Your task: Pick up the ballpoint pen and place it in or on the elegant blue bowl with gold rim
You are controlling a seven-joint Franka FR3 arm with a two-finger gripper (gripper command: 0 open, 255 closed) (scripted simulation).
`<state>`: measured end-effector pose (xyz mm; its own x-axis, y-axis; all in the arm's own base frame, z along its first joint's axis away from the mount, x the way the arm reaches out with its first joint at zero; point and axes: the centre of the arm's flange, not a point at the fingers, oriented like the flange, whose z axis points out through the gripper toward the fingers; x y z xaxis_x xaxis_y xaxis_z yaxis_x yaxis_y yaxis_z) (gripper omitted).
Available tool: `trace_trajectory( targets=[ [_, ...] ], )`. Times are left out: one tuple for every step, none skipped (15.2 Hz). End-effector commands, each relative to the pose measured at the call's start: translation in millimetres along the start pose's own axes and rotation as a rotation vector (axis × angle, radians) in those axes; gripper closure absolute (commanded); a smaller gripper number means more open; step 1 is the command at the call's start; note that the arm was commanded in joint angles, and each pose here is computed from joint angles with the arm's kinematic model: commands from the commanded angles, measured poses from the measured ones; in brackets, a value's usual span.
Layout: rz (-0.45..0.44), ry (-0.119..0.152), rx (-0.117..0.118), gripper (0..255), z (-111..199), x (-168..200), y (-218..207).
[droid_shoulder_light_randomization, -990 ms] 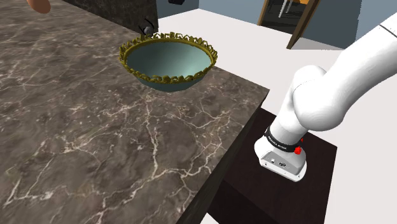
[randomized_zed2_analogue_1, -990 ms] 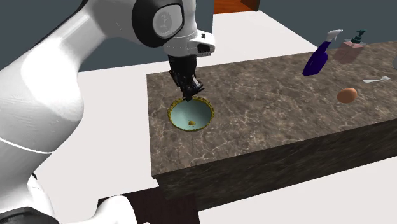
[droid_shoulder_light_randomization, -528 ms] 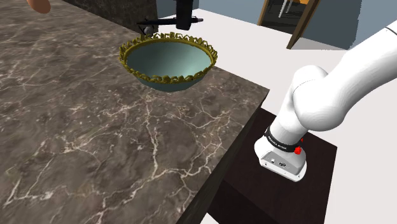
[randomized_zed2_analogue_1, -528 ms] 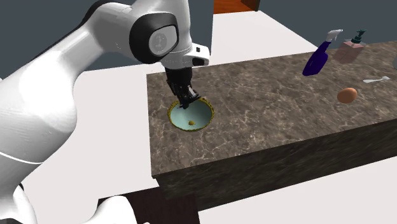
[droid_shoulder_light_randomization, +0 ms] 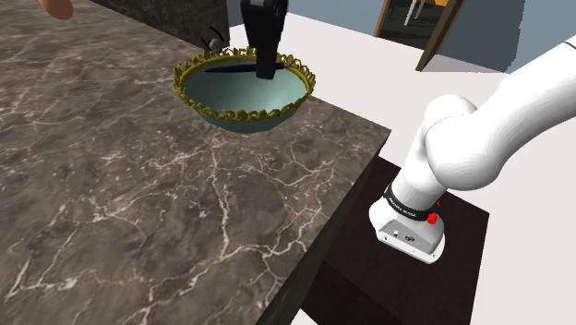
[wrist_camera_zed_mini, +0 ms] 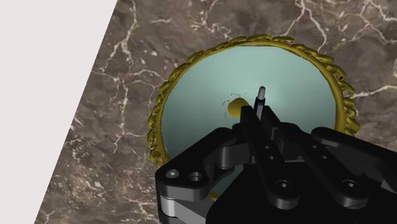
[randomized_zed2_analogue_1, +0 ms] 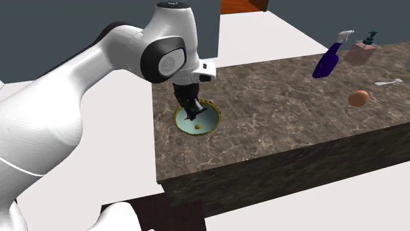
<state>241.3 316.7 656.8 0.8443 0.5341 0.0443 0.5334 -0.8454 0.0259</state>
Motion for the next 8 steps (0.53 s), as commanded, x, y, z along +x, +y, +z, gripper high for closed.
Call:
trace_trajectory(
  targets=[
    [0.0,0.001,0.0,255,2.9,-0.6,0.4],
    [0.0,0.001,0.0,255,2.8,-0.6,0.4],
    [0.0,0.001,0.0,255,2.8,-0.6,0.4],
    [0.0,0.001,0.0,255,2.8,-0.6,0.4],
    [0.0,0.001,0.0,255,2.8,-0.6,0.4],
    [0.0,0.001,0.0,255,2.8,-0.6,0.4],
    [0.0,0.0,0.0,255,2.8,-0.6,0.4],
    [0.0,0.0,0.0,0,2.8,-0.6,0.4]
  ],
)
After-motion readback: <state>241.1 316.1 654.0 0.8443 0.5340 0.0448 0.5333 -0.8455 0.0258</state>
